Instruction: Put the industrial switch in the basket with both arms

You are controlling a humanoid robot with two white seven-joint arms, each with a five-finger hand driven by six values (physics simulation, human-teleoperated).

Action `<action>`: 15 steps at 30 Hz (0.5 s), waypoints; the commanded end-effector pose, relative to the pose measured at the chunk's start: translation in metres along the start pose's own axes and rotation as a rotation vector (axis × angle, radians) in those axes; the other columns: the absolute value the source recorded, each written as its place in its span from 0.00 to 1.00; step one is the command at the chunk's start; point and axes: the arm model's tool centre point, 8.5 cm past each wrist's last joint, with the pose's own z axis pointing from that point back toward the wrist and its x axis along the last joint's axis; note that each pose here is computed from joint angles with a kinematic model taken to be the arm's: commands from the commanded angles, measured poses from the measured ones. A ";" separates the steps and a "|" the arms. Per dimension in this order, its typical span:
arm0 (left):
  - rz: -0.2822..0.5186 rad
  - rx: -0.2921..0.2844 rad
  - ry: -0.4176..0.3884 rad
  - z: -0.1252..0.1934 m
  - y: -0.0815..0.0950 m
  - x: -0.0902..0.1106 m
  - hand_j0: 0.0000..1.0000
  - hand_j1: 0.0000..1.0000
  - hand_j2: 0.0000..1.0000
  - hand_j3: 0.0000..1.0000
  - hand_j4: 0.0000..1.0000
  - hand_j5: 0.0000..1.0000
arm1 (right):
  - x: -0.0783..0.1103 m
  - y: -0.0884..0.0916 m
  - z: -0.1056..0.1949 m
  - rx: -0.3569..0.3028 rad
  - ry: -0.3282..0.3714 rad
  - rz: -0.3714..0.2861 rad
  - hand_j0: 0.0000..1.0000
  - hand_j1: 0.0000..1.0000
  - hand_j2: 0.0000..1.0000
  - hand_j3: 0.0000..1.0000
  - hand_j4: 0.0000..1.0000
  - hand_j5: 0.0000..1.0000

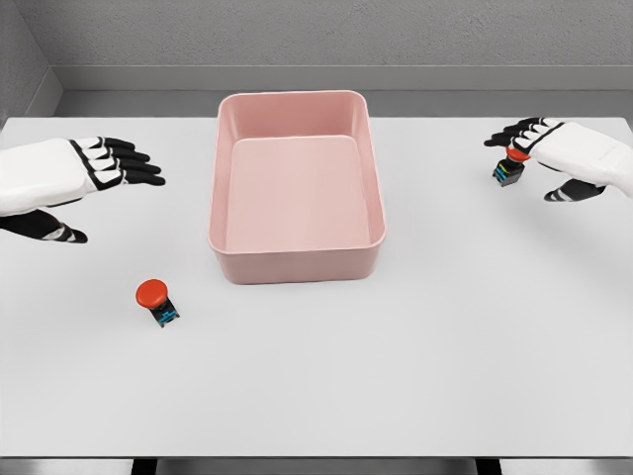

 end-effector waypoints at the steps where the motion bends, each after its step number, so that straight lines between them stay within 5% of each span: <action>1: 0.005 0.004 0.000 0.000 0.000 0.000 1.00 1.00 1.00 1.00 1.00 1.00 | 0.000 -0.001 0.000 -0.007 0.001 -0.005 1.00 1.00 1.00 1.00 1.00 1.00; 6: -0.001 -0.009 -0.005 -0.001 0.001 0.001 1.00 1.00 1.00 1.00 1.00 1.00 | 0.000 0.008 -0.024 -0.021 0.004 -0.043 1.00 1.00 1.00 1.00 1.00 1.00; 9: 0.002 -0.144 -0.019 -0.007 -0.027 0.004 1.00 1.00 1.00 1.00 1.00 1.00 | -0.009 0.005 -0.034 -0.005 0.037 -0.012 1.00 1.00 1.00 1.00 1.00 1.00; 15: -0.010 -0.195 -0.038 -0.015 -0.045 0.009 1.00 1.00 1.00 1.00 1.00 1.00 | -0.024 0.023 -0.042 0.105 0.095 -0.019 1.00 1.00 1.00 1.00 1.00 1.00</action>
